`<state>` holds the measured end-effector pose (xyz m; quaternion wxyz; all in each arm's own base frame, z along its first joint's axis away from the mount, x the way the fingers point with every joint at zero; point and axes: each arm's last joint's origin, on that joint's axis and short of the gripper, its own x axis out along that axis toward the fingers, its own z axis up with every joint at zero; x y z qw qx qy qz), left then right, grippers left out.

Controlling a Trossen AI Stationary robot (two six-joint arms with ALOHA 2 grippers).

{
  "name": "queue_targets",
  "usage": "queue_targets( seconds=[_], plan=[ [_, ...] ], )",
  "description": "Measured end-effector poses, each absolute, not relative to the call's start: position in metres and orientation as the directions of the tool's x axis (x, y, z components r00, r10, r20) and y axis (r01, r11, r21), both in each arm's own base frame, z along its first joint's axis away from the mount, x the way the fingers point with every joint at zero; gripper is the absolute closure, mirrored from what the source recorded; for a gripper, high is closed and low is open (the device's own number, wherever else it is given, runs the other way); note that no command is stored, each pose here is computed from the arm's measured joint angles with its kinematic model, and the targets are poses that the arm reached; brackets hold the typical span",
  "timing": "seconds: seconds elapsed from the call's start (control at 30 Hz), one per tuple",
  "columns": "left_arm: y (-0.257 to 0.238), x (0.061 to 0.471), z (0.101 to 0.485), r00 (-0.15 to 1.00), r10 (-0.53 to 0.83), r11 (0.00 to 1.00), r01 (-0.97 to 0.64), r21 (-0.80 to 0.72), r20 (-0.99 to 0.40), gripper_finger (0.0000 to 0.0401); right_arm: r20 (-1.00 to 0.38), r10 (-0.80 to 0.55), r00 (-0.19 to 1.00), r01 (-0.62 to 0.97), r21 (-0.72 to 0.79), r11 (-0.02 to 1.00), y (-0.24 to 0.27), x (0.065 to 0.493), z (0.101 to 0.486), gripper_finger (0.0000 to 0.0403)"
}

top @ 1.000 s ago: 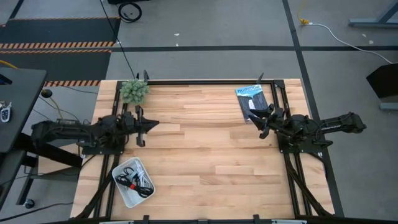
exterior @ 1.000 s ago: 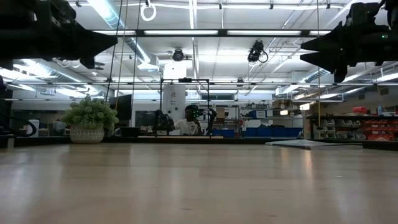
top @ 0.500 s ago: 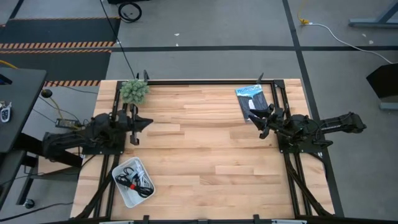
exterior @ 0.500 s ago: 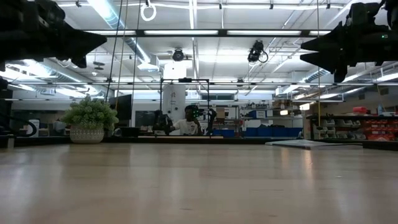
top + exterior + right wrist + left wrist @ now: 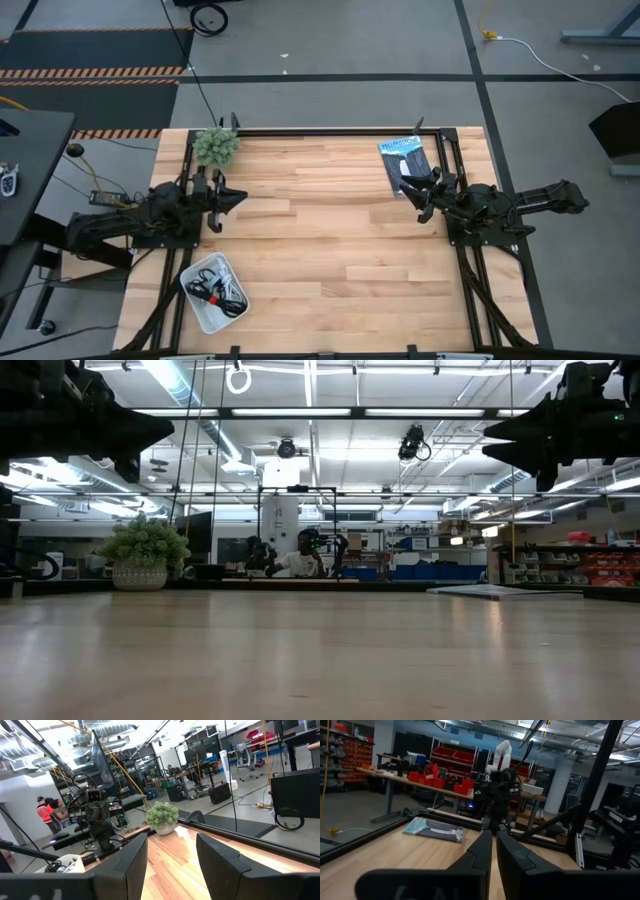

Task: Pick and place USB-C Cables
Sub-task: Return to Home Position

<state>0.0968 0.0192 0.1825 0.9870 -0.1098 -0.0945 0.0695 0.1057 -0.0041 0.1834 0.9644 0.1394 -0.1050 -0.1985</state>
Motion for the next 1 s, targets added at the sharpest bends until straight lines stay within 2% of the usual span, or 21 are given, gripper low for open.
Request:
queue_targets(
  seconds=[1.0],
  plan=[
    [0.0193,0.0967,0.1826,0.972,0.16,0.966,-0.118,-0.23,0.172,0.0369,0.147,-0.412,0.899,0.354,0.31,0.882,-0.0041,0.1057,0.1834,0.0227]
  ],
)
